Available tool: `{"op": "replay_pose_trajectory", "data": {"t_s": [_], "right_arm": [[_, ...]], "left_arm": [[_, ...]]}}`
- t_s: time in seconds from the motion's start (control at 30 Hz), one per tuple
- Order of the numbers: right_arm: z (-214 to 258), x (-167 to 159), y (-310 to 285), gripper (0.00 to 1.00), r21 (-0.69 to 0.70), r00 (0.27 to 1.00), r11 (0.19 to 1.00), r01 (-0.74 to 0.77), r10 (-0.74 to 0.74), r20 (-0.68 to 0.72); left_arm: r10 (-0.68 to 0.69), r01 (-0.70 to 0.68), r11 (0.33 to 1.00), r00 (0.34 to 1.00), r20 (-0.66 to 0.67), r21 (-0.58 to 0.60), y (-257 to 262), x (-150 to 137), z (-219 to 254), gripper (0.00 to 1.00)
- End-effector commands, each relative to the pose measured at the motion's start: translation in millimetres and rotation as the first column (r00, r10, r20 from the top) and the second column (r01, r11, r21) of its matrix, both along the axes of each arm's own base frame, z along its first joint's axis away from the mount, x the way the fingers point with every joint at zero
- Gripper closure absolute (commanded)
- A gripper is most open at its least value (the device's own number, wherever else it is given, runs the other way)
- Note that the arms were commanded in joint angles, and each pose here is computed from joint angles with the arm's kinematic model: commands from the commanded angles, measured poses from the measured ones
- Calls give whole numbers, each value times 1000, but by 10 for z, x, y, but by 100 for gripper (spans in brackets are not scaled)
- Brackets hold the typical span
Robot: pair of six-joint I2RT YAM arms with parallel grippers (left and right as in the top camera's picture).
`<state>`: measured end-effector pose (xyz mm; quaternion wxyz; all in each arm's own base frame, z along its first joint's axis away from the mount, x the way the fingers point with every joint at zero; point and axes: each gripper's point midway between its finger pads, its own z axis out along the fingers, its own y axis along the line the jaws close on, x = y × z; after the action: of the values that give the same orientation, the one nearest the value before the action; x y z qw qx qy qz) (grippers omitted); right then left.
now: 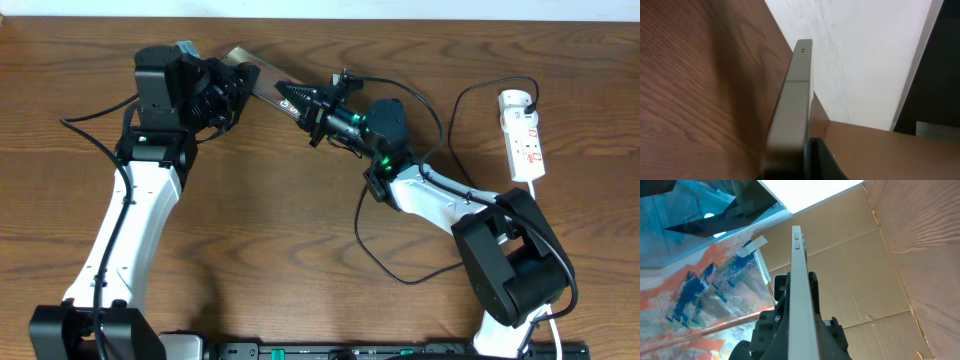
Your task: Plug charger to phone and switch on socket
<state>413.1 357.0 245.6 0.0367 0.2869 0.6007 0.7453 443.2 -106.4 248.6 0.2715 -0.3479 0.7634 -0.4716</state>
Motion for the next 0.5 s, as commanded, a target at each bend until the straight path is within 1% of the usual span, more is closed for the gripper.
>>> {"op": "replay_pose_trajectory", "data": {"t_s": [0.0,0.2,0.47], "right_arm": [[71,-49,51,92,-15,999,1000,-20,21,47],[68,-48,51,89,-15,999,1000,-20,21,46],[69,-48,51,88,-15,999,1000,-20,21,46]], "left_arm": [[13,-14,1000,999,47,24,35,70,109,92],[13,-14,1000,999,47,24,35,69,111,93],[13,-14,1000,999,48,24,35,69,111,93]]}}
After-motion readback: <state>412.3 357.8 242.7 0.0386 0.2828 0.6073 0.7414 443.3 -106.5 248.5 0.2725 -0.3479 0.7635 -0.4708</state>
